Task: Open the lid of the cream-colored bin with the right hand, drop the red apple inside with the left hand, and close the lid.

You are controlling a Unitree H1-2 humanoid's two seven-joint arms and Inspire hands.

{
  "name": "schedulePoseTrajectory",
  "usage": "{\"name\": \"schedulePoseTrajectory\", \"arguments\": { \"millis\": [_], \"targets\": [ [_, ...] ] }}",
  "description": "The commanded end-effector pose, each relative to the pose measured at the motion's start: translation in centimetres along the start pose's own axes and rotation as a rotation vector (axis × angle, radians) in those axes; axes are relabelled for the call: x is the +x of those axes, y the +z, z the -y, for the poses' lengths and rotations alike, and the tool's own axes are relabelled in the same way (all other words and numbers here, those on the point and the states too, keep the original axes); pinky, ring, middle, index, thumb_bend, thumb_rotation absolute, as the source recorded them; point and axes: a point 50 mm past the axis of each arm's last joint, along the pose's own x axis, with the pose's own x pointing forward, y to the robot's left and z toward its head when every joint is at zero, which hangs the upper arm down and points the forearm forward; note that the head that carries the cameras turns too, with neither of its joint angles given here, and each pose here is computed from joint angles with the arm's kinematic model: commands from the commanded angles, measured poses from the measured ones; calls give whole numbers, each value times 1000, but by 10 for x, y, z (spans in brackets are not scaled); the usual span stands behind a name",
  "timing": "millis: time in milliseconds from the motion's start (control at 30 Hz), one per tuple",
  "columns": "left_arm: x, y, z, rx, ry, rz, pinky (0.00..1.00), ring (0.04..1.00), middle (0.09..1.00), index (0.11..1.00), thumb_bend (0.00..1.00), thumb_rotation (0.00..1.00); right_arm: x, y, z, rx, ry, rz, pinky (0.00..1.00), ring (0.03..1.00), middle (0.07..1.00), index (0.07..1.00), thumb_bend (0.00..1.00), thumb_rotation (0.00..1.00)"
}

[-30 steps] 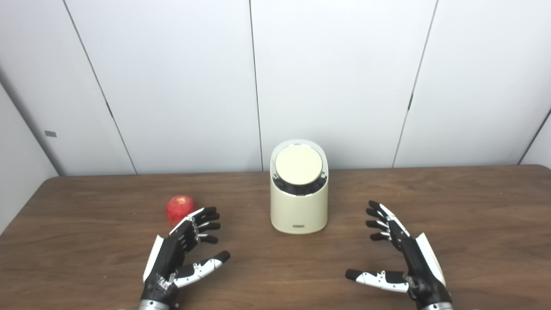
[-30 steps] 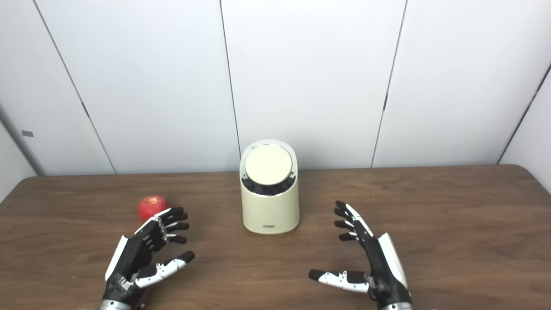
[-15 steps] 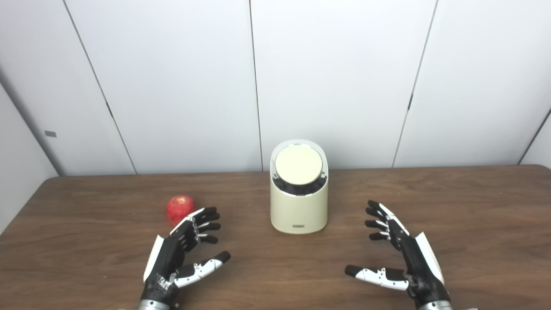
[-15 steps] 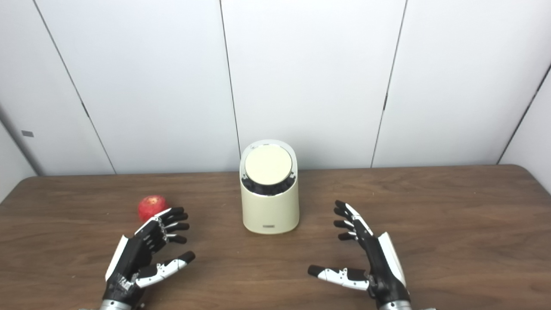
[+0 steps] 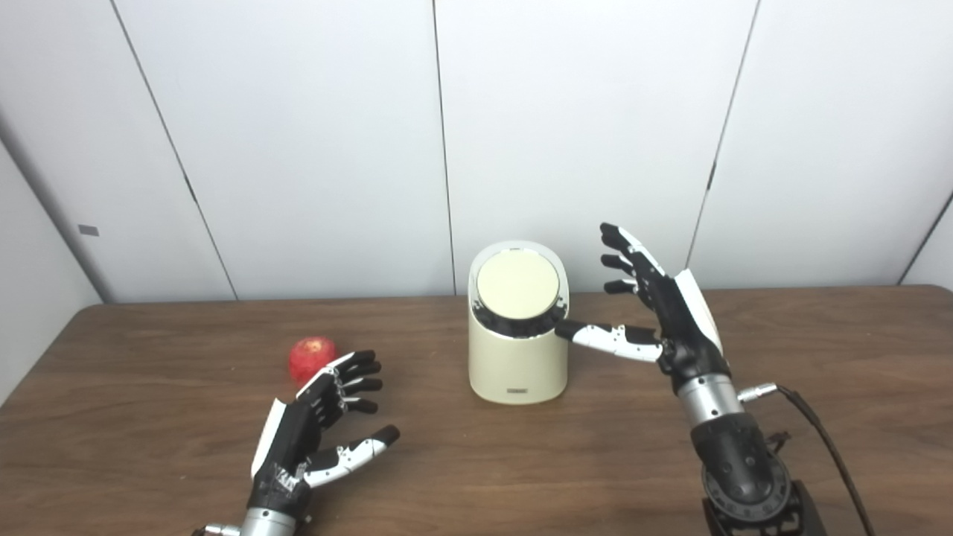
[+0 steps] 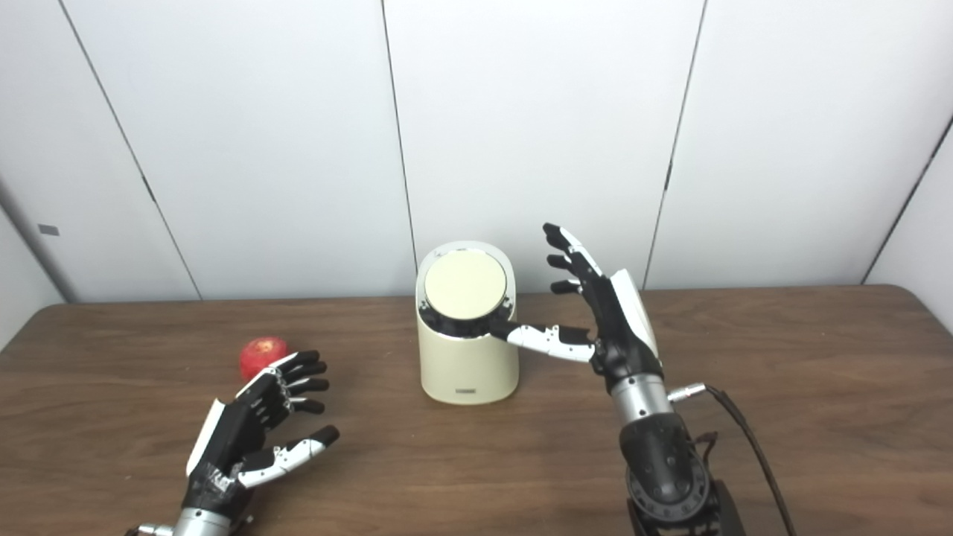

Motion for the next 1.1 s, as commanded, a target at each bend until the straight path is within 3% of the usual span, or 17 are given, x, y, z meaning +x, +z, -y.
{"name": "schedulePoseTrajectory", "arguments": {
  "millis": [0,400,567,833,1067],
  "targets": [
    [1,-2,0,1,4,19,635,741,789,817,642,0,19,25,11,-6,-12,68,749,891,943,946,832,428],
    [2,-1,6,8,-1,12,631,735,787,815,653,0,67,47,21,-112,-7,69,710,877,942,954,865,392],
    [2,-2,9,6,-9,25,626,734,785,810,650,0,74,49,22,-176,13,52,674,872,947,951,891,324],
    [3,-3,11,3,-5,22,641,741,782,810,657,0,82,53,15,-278,43,8,611,823,930,952,912,361],
    [4,-3,11,6,-1,21,635,736,779,816,650,0,91,56,6,-320,61,-1,670,861,933,948,936,351]
  ]
}}
